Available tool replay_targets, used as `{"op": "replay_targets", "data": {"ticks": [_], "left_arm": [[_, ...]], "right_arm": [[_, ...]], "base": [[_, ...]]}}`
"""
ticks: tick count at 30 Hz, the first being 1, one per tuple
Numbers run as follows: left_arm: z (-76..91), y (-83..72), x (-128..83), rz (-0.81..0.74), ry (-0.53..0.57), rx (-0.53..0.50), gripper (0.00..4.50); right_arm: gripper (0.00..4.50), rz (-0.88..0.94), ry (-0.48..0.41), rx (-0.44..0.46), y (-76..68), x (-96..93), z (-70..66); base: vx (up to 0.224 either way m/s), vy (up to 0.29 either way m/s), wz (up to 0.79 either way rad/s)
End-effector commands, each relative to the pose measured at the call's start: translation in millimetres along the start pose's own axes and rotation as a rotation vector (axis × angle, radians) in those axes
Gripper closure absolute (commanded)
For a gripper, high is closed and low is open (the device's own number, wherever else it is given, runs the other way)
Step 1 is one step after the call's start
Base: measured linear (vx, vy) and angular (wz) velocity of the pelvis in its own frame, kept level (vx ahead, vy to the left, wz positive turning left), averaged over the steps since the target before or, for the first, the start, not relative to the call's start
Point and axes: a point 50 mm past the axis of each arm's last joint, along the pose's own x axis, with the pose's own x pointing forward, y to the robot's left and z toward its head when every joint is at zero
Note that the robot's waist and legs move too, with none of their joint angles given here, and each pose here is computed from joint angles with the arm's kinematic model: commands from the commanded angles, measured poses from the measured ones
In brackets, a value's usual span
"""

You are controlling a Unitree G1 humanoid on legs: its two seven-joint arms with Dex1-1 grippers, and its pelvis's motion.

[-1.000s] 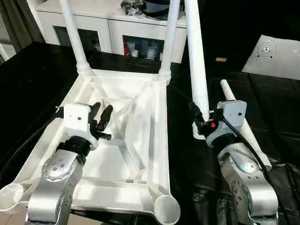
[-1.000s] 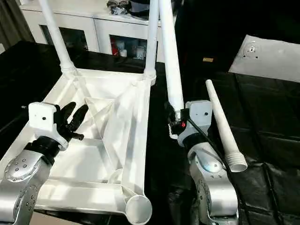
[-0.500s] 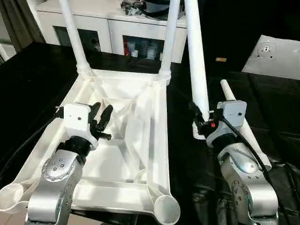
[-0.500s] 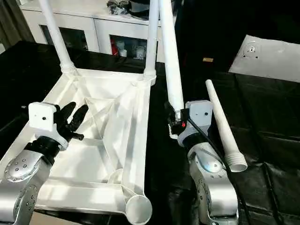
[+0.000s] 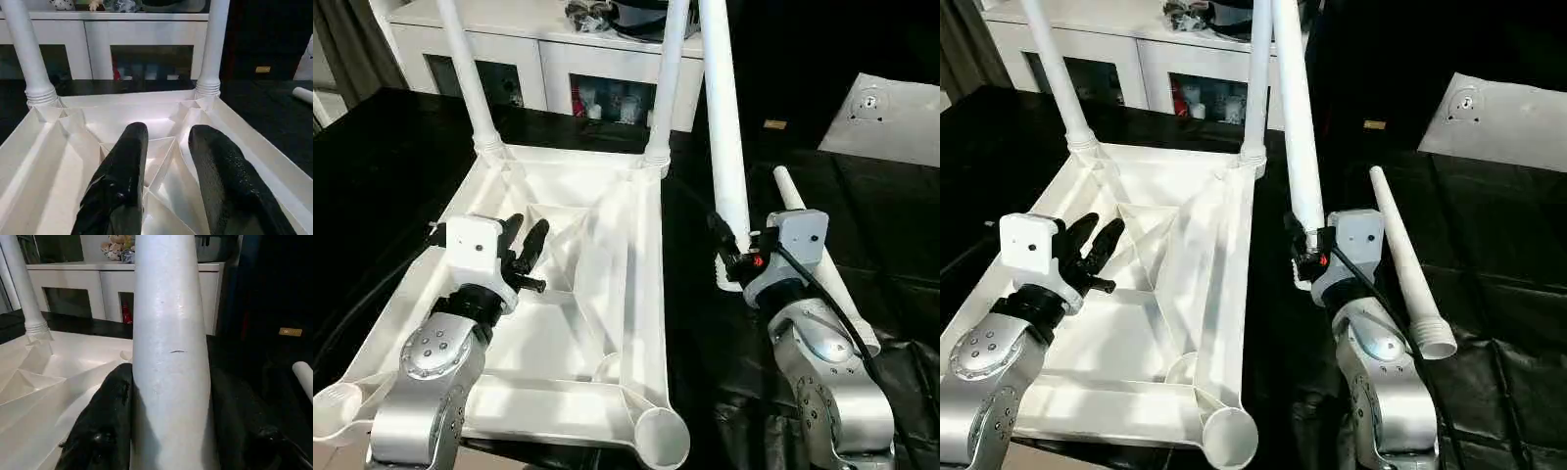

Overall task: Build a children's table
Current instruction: Pick table leg

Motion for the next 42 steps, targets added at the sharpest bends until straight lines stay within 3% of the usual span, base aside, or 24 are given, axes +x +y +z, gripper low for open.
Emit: {"op": "replay_targets", "data": {"ticks": [1, 42], "left_arm": [[3.2, 0.1, -0.2, 0.008, -0.016, 0.008, 2.84], [3.2, 0.1, -0.2, 0.008, -0.016, 0.008, 2.84]], "right_arm": [[2.61, 0.002, -0.023, -0.008, -0.4, -0.7, 3.8], [2.61, 0.002, -0.023, -0.008, -0.4, -0.7, 3.8]], "base": [[0.0, 0.0, 0.0], [0.0, 0.0, 0.0]]}}
